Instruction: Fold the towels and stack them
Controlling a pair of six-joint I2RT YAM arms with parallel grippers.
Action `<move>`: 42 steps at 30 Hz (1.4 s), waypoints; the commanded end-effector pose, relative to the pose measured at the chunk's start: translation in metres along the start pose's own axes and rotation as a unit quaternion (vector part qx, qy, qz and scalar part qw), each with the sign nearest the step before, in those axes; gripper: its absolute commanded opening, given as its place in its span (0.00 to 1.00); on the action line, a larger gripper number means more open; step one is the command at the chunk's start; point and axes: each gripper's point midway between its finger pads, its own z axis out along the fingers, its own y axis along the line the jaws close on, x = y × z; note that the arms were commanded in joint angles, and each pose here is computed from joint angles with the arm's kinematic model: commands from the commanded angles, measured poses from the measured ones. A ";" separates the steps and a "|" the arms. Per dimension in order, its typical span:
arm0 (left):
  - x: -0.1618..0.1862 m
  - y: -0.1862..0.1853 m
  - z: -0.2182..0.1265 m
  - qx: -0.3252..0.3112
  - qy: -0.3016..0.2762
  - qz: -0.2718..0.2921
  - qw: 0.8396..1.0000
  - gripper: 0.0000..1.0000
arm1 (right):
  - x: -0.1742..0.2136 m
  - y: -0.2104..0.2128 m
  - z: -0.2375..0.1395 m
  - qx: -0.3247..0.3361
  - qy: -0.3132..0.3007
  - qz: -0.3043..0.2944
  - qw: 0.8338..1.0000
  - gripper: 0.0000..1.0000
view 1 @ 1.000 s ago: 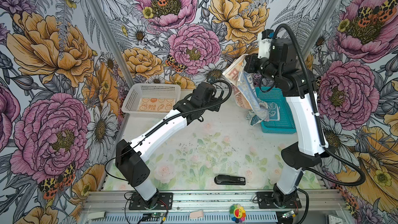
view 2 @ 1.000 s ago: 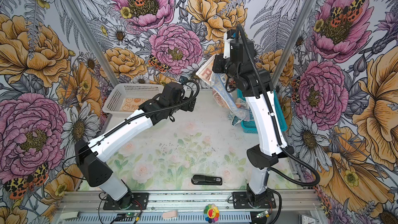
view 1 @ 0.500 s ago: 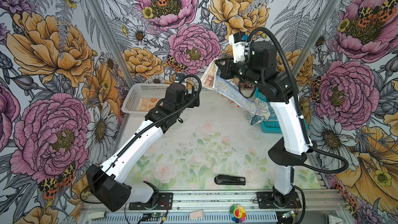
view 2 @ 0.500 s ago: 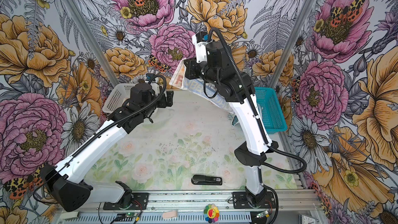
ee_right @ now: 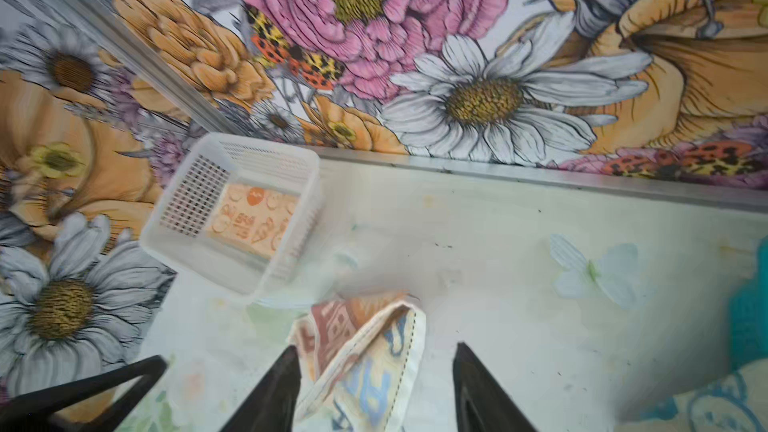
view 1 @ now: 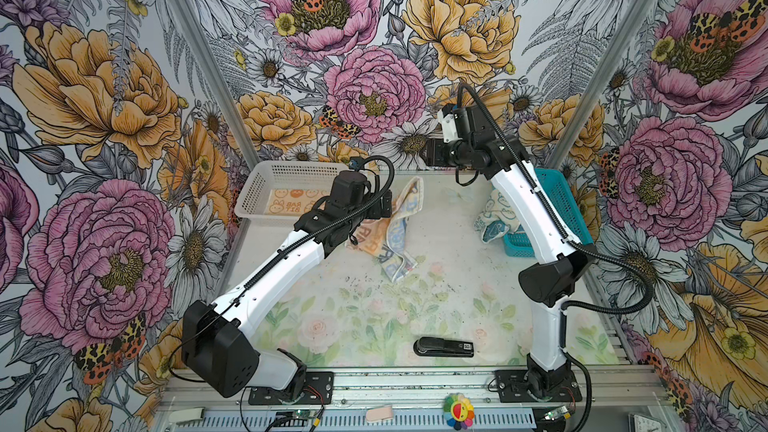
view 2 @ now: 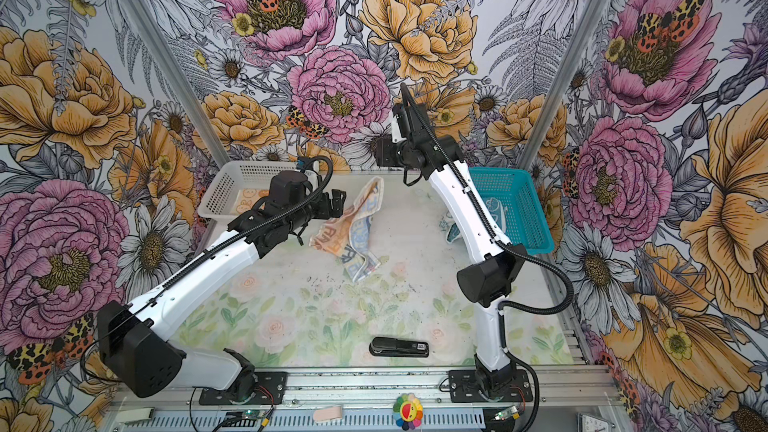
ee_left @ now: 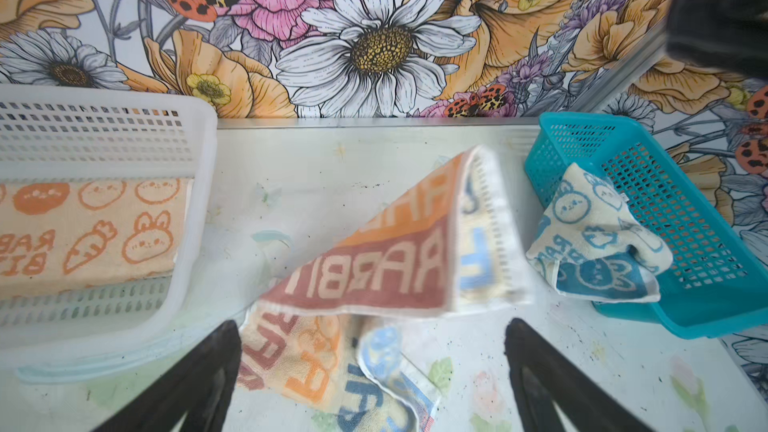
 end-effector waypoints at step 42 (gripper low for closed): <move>0.058 -0.070 0.055 0.071 0.098 0.000 0.993 0.99 | 0.144 -0.246 0.007 0.280 0.173 0.044 0.943 0.08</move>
